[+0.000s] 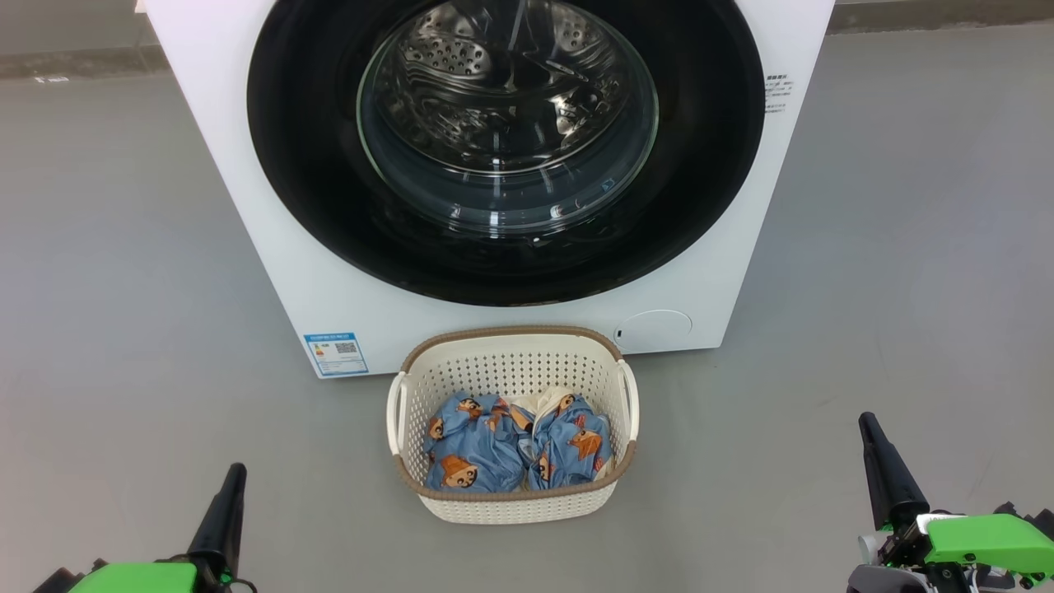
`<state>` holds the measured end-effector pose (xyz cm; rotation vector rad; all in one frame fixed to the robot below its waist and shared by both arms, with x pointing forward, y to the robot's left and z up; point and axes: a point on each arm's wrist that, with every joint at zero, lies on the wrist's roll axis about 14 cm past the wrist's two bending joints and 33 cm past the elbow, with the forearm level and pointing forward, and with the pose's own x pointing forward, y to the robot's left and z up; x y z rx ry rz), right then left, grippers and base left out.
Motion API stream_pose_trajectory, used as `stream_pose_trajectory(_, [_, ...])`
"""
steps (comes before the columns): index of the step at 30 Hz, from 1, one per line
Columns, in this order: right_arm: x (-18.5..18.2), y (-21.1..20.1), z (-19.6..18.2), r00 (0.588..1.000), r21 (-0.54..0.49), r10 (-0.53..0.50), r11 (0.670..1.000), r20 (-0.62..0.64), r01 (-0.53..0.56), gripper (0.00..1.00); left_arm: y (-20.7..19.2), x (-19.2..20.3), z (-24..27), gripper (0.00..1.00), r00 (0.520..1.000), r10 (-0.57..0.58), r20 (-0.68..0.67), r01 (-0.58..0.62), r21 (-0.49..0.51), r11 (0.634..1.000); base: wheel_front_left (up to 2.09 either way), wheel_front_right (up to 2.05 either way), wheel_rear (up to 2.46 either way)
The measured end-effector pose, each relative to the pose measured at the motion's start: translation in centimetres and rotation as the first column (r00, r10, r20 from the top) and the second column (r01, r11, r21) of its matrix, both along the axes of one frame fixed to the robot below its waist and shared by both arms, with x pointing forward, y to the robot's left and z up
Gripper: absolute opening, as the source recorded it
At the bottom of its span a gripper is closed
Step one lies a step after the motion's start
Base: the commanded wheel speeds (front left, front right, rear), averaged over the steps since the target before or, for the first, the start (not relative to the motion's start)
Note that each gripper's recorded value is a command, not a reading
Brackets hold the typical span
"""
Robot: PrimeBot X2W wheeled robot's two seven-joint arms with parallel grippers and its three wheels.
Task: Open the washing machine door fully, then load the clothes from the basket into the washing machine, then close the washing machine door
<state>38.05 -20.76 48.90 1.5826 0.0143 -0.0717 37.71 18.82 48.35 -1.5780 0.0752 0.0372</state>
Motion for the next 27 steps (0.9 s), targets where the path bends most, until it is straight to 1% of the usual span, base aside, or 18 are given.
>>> stream_pose_trajectory(2, [0.0,0.0,0.0,1.000,0.000,0.000,1.000,0.000,0.000,0.00,0.0,0.0,0.0,0.00,1.000,0.000,0.000,0.000,0.000,1.000,0.00,0.00,0.00])
stream_pose_trajectory(3, [0.0,0.0,-0.1,1.000,0.001,0.000,1.000,-0.004,0.000,1.00,0.0,0.0,-0.1,1.00,1.000,0.000,-0.004,0.000,0.000,1.000,0.00,0.00,0.00])
stream_pose_trajectory(9, [-1.3,0.2,-2.9,0.996,0.018,-0.004,1.000,-0.088,0.006,1.00,-0.7,-1.7,-3.1,1.00,0.996,-0.004,-0.094,0.001,-0.024,1.000,0.00,0.00,0.00])
stream_pose_trajectory(16, [-1.1,0.2,-2.4,0.997,-0.002,-0.008,1.000,-0.074,0.008,1.00,-0.8,-1.5,-2.6,1.00,0.997,0.002,-0.079,-0.002,-0.004,1.000,0.00,0.00,0.00])
stream_pose_trajectory(19, [-1.0,0.3,-2.3,0.997,-0.031,-0.007,1.000,-0.071,0.005,1.00,-0.9,-1.4,-2.4,1.00,0.997,0.000,-0.074,0.000,0.011,1.000,0.00,0.00,0.00])
stream_pose_trajectory(27, [-0.8,0.4,-1.9,0.998,-0.091,-0.004,0.996,-0.063,-0.002,1.00,-0.6,-1.2,-1.9,1.00,0.998,0.000,-0.059,0.005,0.085,0.996,0.00,0.00,0.00])
